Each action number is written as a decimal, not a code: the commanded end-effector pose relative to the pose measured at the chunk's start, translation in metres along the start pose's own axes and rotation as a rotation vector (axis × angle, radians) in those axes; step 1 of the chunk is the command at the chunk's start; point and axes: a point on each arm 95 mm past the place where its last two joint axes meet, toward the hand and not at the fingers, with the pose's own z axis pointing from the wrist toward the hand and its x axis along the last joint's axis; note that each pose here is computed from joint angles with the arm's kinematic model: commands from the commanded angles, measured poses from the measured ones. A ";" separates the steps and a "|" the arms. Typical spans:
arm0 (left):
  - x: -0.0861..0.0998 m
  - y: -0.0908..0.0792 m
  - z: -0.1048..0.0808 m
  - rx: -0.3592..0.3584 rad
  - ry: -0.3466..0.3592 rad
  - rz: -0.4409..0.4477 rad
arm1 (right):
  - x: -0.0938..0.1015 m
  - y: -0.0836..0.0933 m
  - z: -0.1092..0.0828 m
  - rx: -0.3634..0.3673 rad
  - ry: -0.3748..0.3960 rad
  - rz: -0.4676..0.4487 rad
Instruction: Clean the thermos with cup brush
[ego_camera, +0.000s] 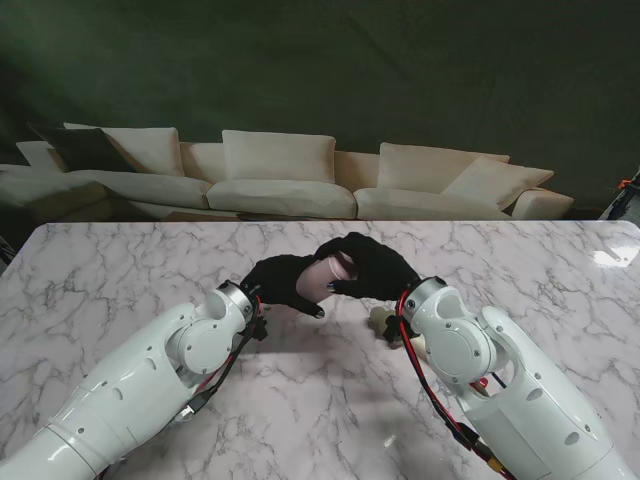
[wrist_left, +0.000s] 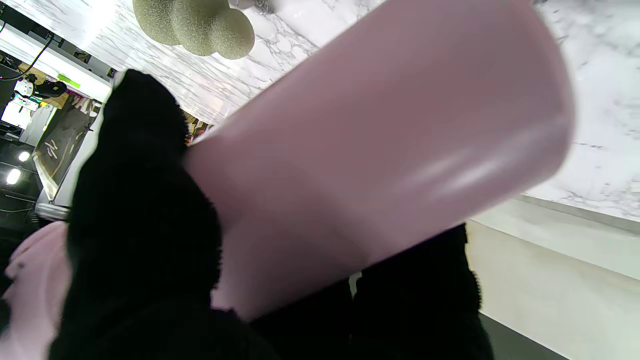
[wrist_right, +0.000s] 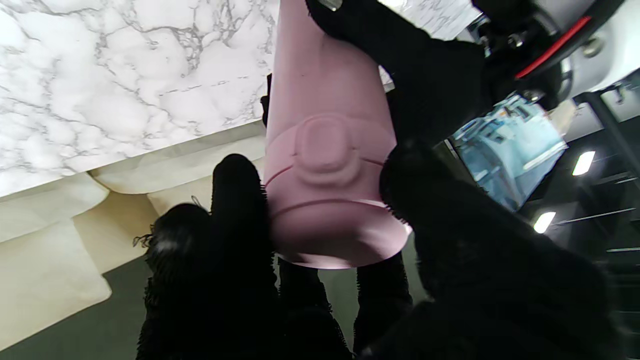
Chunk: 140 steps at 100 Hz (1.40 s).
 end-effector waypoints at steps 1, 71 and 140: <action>0.007 -0.011 0.005 0.016 0.010 -0.003 | 0.002 -0.013 -0.002 0.045 0.050 -0.009; 0.008 -0.013 0.004 0.014 0.014 -0.006 | -0.004 0.002 -0.005 -0.217 0.150 0.131; 0.005 -0.014 0.004 0.016 0.040 0.013 | -0.011 0.015 0.000 -0.048 -0.160 -0.201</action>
